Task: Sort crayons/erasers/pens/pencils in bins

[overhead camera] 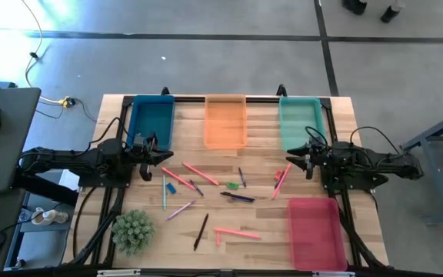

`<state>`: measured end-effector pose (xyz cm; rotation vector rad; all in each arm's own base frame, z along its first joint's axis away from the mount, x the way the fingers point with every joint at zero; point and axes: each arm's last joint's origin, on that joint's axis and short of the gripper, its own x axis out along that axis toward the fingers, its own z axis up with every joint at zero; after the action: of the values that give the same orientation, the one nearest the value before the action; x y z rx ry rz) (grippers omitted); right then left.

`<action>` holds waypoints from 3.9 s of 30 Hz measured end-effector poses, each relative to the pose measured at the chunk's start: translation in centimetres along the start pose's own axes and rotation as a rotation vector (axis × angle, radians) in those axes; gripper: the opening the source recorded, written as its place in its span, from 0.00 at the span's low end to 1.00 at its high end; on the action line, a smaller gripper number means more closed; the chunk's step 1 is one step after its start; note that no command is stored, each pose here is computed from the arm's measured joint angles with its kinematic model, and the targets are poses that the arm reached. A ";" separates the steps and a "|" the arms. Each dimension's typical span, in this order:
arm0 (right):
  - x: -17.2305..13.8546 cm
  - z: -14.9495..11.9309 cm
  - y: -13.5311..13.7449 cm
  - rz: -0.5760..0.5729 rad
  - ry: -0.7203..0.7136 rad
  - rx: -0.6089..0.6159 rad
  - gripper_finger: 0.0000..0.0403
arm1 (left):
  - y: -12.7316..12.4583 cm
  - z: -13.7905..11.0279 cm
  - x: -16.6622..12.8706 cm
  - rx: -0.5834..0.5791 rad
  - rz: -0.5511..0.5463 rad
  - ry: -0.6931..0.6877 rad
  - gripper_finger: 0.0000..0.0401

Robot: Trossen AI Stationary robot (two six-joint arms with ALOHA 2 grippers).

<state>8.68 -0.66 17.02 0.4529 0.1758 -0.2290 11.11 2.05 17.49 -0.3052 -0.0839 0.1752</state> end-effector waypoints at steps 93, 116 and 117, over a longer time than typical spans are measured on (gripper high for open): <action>6.8 5.1 3.7 -0.945 0.620 0.716 0.42 | 0.0 0.0 0.0 -0.106 0.005 -0.006 0.00; 9.5 2.5 2.9 -1.195 0.586 0.837 0.42 | 0.0 0.0 0.0 -0.108 0.005 -0.006 0.00; 9.6 2.4 2.8 -1.204 0.584 0.841 0.42 | 0.0 0.0 0.0 -0.108 0.005 -0.006 0.00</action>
<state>18.85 -0.99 18.26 1.2157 0.9450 -1.3859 11.11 2.06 17.53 -0.4126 -0.0986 0.1770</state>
